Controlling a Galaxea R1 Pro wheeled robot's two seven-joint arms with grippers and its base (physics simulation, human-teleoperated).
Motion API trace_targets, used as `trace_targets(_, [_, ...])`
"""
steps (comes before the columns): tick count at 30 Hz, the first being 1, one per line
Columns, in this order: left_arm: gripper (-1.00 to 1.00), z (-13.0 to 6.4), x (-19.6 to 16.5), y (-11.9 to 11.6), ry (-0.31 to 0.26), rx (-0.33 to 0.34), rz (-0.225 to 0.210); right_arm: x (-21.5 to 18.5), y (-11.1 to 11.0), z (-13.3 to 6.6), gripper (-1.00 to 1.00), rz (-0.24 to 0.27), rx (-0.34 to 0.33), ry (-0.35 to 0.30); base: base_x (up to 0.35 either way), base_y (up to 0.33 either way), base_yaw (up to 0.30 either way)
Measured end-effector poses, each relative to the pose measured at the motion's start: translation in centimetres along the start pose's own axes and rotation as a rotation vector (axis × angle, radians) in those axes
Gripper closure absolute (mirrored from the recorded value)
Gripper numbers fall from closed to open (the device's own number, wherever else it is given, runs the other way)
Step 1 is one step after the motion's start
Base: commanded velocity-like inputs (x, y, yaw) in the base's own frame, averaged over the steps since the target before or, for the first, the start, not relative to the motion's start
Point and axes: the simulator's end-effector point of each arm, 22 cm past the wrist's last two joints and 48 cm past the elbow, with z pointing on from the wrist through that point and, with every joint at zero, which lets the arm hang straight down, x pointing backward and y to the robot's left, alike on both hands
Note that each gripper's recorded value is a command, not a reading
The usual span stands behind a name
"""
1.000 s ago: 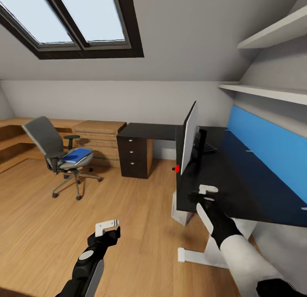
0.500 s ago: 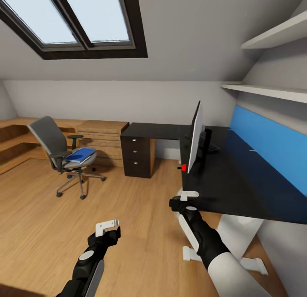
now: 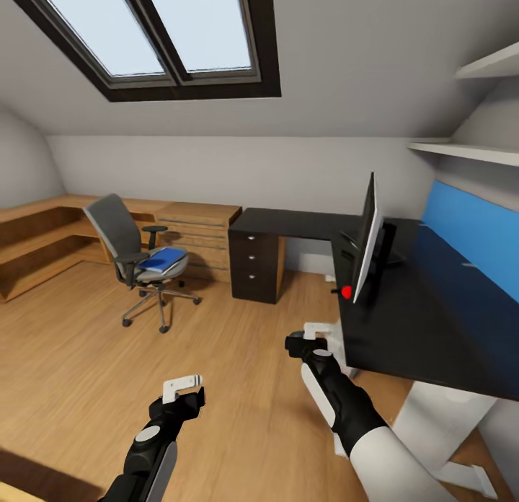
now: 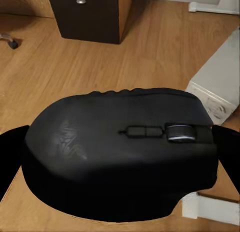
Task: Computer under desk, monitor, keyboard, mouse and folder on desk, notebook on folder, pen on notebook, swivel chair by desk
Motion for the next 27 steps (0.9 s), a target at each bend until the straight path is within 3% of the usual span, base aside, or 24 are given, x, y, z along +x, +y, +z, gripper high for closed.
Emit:
trace_targets(6, [-1.0,0.01,0.0,0.04,0.0,-0.001,0.0,0.03,0.04,0.01,1.0,0.0,-0.002,0.001,0.318,0.031,0.122])
trace_targets(27, [-1.0,0.01,0.0,0.05,0.0,-0.001,-0.001,0.17,-0.27,0.07,1.0,0.001,0.002,0.004,0.323,0.079,0.004])
